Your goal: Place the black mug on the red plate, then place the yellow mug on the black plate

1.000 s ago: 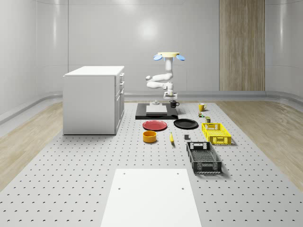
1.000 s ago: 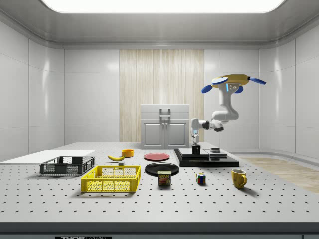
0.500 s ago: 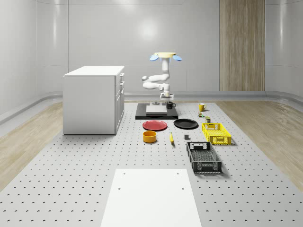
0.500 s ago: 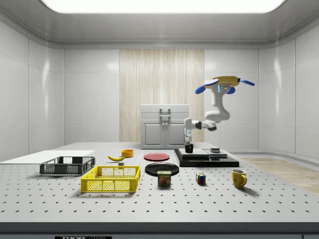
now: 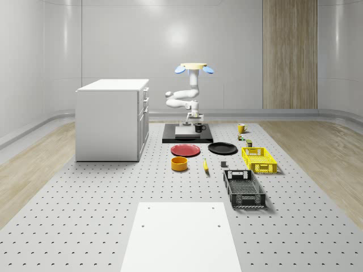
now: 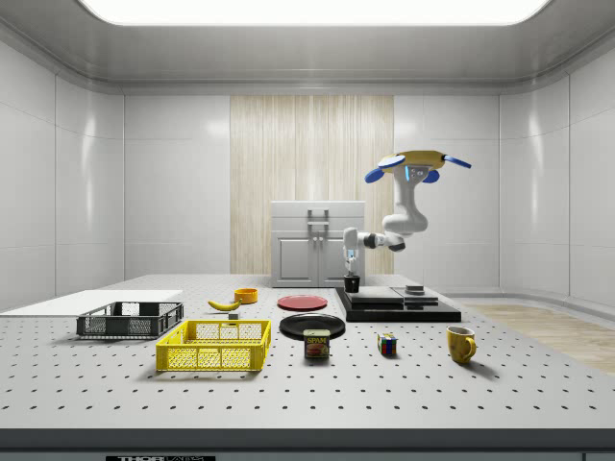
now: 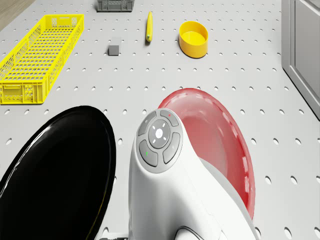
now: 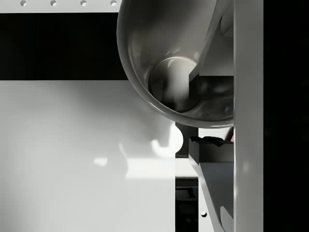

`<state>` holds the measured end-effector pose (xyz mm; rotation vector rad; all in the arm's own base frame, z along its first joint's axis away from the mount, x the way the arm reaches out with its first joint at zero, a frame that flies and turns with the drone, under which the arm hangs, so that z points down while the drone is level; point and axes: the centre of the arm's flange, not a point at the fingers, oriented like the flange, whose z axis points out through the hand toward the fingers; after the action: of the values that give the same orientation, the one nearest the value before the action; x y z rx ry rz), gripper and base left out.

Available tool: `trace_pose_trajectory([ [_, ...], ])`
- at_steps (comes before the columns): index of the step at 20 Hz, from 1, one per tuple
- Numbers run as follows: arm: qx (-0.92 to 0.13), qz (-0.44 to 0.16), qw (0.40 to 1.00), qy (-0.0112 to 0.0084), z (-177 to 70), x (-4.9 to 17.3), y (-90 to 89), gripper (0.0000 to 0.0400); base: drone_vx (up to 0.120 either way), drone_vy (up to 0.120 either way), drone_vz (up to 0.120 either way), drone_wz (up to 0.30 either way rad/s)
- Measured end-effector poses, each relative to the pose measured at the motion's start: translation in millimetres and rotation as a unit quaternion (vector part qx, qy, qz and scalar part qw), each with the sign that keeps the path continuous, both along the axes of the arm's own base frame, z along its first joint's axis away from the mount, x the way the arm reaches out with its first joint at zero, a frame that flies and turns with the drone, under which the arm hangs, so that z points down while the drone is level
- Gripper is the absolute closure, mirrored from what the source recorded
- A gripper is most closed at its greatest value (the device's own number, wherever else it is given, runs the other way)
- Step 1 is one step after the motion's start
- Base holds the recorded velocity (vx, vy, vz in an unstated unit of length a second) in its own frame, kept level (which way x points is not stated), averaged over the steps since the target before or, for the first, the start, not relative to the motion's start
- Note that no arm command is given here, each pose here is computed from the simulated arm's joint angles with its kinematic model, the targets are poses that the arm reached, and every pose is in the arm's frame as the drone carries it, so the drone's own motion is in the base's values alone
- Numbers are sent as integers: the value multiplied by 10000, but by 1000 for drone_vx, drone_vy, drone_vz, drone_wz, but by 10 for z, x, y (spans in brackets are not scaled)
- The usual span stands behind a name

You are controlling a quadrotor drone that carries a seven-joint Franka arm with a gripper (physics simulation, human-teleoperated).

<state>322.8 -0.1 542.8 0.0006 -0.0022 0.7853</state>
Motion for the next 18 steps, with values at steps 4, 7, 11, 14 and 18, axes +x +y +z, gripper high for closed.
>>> trace_pose_trajectory([
  [4, 0, 0, 10000, 0, 0, 0, 0, 290, 120, -120, 0, 0],
  [7, 0, 0, 10000, 0, 0, 0, 0, 290, 120, -120, 0, 0],
  [11, 0, 0, 10000, 0, 0, 0, 0, 290, 120, -120, 0, 0],
  [14, 0, 0, 10000, 0, 0, 0, 0, 290, 120, -93, 0, 0],
  [18, 0, 0, 10000, 0, 0, 0, 0, 290, 120, 0, 0, 0],
])
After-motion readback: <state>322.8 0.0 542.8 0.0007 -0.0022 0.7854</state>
